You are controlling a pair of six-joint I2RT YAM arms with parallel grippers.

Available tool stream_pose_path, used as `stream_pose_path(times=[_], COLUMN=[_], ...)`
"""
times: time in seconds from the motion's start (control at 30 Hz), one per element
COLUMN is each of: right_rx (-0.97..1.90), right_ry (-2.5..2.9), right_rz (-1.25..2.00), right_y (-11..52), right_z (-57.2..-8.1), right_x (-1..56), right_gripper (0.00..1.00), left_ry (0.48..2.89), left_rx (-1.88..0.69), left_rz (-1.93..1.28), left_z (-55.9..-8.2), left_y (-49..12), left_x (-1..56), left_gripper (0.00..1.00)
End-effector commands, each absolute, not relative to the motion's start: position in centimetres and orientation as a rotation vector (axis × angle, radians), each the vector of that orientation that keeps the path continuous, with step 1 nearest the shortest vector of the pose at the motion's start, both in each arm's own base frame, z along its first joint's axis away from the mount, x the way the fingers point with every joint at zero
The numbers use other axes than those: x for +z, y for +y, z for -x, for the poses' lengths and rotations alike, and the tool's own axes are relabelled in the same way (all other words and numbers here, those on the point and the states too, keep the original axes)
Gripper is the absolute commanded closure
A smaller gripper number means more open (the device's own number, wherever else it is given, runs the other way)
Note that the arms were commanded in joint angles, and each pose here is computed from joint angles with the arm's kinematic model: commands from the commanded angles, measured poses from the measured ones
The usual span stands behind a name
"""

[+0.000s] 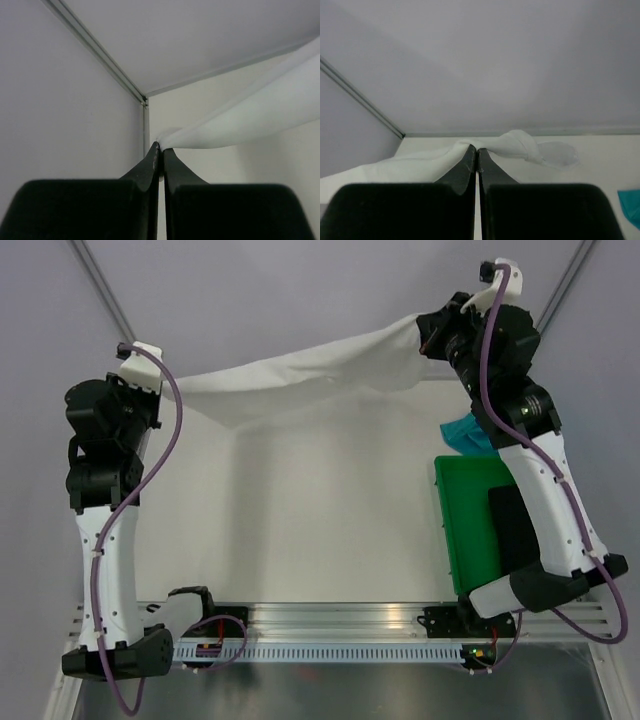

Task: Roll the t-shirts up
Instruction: Flatten the tshirt, then fold the tshirt

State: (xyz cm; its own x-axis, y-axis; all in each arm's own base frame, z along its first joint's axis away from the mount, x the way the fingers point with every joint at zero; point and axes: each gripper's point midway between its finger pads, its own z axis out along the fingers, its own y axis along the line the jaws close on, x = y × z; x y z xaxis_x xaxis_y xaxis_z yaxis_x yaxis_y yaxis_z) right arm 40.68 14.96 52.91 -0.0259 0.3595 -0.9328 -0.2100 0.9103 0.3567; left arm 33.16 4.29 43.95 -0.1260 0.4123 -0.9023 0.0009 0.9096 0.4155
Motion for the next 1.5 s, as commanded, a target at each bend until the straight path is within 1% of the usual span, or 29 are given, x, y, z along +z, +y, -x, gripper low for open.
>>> stream_pose_path(times=[0.0,0.07,0.1,0.13,0.17,0.2,0.23,0.27,0.3,0.33,0.37,0.4,0.5,0.57,0.7,0.87,0.97,1.03,1.07,1.1,1.13,1.17,1.27,1.4,1.47], right_rx=[0.447,0.470,0.453,0.469,0.493,0.481,0.498,0.504,0.505,0.523,0.525,0.506,0.491,0.491,0.471,0.438,0.445,0.424,0.418,0.413,0.392,0.390,0.317,0.193,0.210], right_ry=[1.672,1.715,1.810,1.849,1.866,1.954,1.969,2.001,2.073,2.094,2.128,2.194,2.279,2.326,2.357,2.374,2.383,2.407,2.410,2.415,2.433,2.426,2.446,2.463,2.469], right_rz=[-0.076,-0.090,-0.091,-0.085,-0.098,-0.102,-0.116,-0.127,-0.153,-0.154,-0.158,-0.170,-0.197,-0.199,-0.209,-0.228,-0.224,-0.217,-0.212,-0.199,-0.194,-0.179,-0.168,-0.151,-0.145], right_y=[15.7,15.5,15.5,15.7,15.6,15.4,15.3,15.2,15.1,15.1,15.1,14.8,14.3,14.2,13.8,13.1,13.3,13.2,13.3,13.4,13.3,13.5,13.0,12.5,13.5], right_z=[-40.4,-38.8,-38.5,-37.8,-36.7,-35.8,-34.9,-34.2,-33.1,-32.4,-31.8,-30.8,-29.1,-28.1,-27.5,-26.8,-26.6,-26.9,-27.1,-27.3,-27.5,-28.1,-28.5,-26.3,-24.5], right_x=[44.6,41.8,36.7,34.7,33.5,28.9,27.7,25.8,21.9,20.6,19.0,16.1,12.0,10.0,8.5,7.8,7.1,6.4,6.4,6.3,5.8,6.3,6.8,7.4,7.4], right_gripper=[1.00,1.00,1.00,1.00,1.00,1.00,1.00,1.00,1.00,1.00,0.99,1.00,1.00,1.00,1.00,1.00,1.00,0.93,0.80,0.72,0.67,0.58,0.47,0.41,0.39], left_ry=[1.704,1.725,1.791,1.815,1.880,1.905,1.937,2.012,2.021,2.031,2.087,2.106,2.158,2.184,2.213,2.243,2.244,2.242,2.239,2.243,2.238,2.240,2.257,2.263,2.260], left_rx=[0.258,0.257,0.260,0.266,0.262,0.289,0.319,0.322,0.361,0.410,0.421,0.435,0.458,0.462,0.502,0.552,0.533,0.491,0.473,0.452,0.417,0.408,0.378,0.367,0.360], left_rz=[-0.418,-0.467,-0.518,-0.546,-0.577,-0.623,-0.634,-0.662,-0.703,-0.701,-0.744,-0.758,-0.782,-0.778,-0.767,-0.768,-0.778,-0.790,-0.791,-0.800,-0.809,-0.807,-0.804,-0.805,-0.805], left_z=[-33.3,-32.5,-32.4,-32.0,-31.2,-30.8,-30.5,-29.6,-29.0,-28.8,-27.7,-27.3,-25.7,-24.7,-23.4,-22.0,-21.6,-21.7,-21.7,-21.7,-21.8,-21.8,-21.7,-21.6,-21.5], left_y=[2.4,2.1,2.1,2.2,2.2,2.5,3.0,3.4,3.8,4.5,4.8,5.0,5.5,5.6,6.2,6.9,6.6,6.1,5.8,5.5,5.0,5.0,4.7,4.5,4.4], left_x=[39.8,37.7,34.0,32.3,28.5,26.7,24.9,20.9,19.6,18.6,15.3,14.1,11.0,9.7,8.6,7.7,7.2,7.0,6.9,6.7,6.6,6.5,6.1,5.8,5.8], left_gripper=[0.98,0.98,0.98,0.98,0.98,0.98,0.98,0.98,0.98,0.98,0.98,0.98,0.98,0.98,0.98,0.98,0.98,0.98,0.98,0.98,0.98,0.98,0.98,0.98,0.98])
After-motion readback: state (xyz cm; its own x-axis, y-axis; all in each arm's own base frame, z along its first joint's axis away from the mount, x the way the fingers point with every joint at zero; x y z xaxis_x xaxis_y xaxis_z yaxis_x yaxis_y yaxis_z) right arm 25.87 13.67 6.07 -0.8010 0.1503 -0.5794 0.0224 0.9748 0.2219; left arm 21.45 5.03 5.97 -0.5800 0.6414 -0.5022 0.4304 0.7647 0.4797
